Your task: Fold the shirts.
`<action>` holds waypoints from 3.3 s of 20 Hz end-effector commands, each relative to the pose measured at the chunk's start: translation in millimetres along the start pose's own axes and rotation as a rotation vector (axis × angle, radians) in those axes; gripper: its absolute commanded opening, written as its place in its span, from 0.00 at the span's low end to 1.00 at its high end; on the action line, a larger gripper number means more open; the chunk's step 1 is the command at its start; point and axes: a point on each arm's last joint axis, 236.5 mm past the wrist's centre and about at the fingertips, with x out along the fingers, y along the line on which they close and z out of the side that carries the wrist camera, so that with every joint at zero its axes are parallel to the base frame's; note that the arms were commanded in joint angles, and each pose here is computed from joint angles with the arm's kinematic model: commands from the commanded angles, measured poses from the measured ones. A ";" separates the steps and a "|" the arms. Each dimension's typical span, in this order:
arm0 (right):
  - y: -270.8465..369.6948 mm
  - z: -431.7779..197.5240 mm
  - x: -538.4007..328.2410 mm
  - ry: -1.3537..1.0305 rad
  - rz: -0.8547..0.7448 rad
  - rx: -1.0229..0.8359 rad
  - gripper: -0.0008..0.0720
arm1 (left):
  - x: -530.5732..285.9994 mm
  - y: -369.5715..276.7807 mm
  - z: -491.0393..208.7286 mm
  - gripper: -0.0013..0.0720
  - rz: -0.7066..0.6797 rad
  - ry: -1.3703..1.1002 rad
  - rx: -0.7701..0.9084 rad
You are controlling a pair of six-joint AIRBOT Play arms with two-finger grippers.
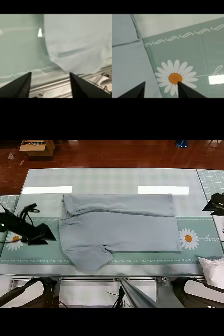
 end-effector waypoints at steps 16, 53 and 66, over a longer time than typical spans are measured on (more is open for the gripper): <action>10.1 -14.4 -0.4 -0.070 0.058 0.007 0.69 | 96.8 -39.8 -32.4 0.36 -0.096 -0.017 0.014; 38.1 -164.0 131.1 0.238 0.338 0.143 0.53 | 95.6 -44.5 -23.4 0.06 -0.115 -0.058 0.063; 134.6 -23.4 16.6 -0.234 0.483 -0.065 0.05 | -73.3 -145.7 89.9 0.05 -0.182 -0.607 0.358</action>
